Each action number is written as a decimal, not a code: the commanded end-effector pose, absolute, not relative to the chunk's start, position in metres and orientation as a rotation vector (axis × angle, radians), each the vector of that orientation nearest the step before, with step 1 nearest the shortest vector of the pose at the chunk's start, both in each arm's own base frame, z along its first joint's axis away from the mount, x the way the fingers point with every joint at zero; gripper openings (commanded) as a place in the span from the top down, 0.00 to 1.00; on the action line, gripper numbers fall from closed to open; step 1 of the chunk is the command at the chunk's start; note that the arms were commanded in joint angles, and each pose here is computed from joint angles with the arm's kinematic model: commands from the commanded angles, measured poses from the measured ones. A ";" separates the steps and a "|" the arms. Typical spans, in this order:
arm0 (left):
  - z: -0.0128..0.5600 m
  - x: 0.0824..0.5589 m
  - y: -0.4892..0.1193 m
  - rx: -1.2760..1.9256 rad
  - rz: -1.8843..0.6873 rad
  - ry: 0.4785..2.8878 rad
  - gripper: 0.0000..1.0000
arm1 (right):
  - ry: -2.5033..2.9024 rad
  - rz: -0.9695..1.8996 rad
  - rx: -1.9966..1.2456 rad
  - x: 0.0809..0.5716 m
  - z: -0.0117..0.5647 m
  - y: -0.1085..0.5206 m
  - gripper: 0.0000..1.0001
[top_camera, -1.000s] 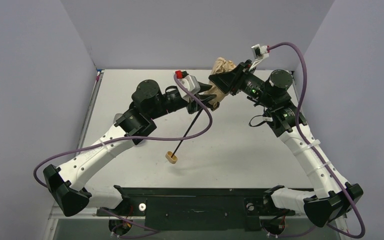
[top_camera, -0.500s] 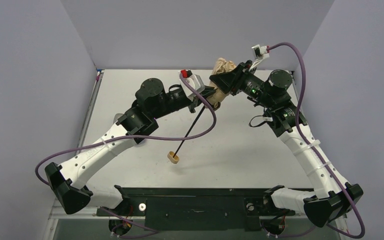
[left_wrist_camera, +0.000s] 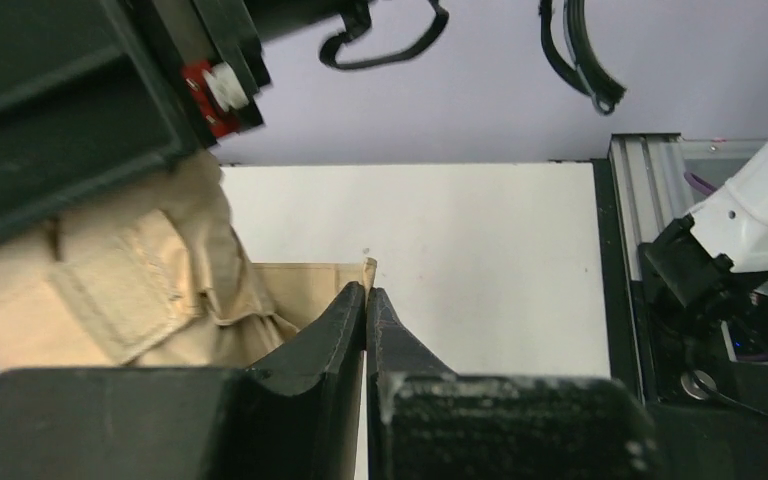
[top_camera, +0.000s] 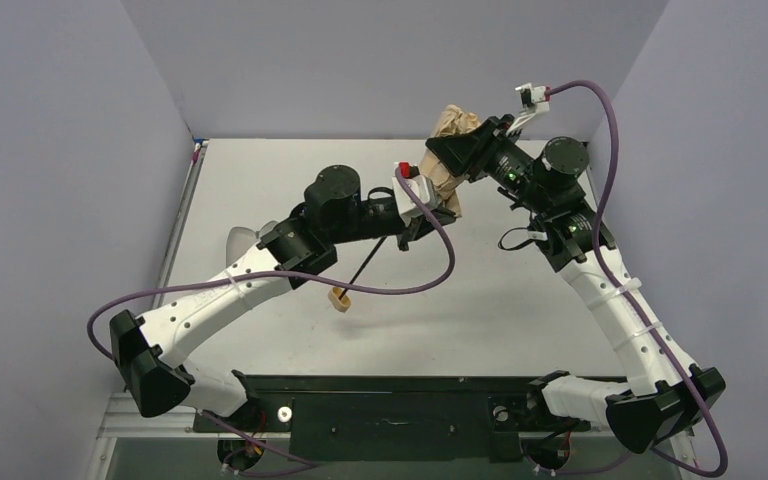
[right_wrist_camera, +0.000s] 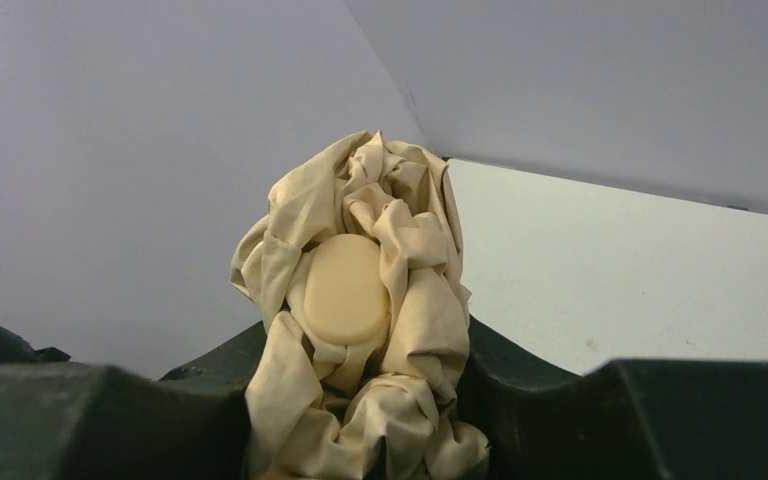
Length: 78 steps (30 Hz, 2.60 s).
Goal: Open the umbrella
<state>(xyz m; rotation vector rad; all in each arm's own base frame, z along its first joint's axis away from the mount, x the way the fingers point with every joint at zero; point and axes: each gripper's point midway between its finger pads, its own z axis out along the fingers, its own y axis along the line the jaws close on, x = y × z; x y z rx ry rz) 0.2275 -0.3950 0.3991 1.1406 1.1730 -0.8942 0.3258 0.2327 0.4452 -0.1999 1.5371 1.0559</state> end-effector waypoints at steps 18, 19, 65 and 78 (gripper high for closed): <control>0.417 0.262 -0.318 0.897 -0.831 1.359 0.22 | 1.365 1.019 -0.113 0.337 0.495 0.201 1.00; 0.415 0.274 -0.309 0.855 -0.794 1.387 0.22 | 1.367 1.016 -0.111 0.338 0.494 0.201 1.00; 0.386 0.194 -0.354 1.369 -0.883 1.172 0.43 | 1.250 0.853 -0.262 0.343 0.523 0.203 1.00; 0.403 0.296 -0.298 0.815 -0.684 1.402 0.13 | 1.205 1.097 -0.326 0.317 0.539 0.221 1.00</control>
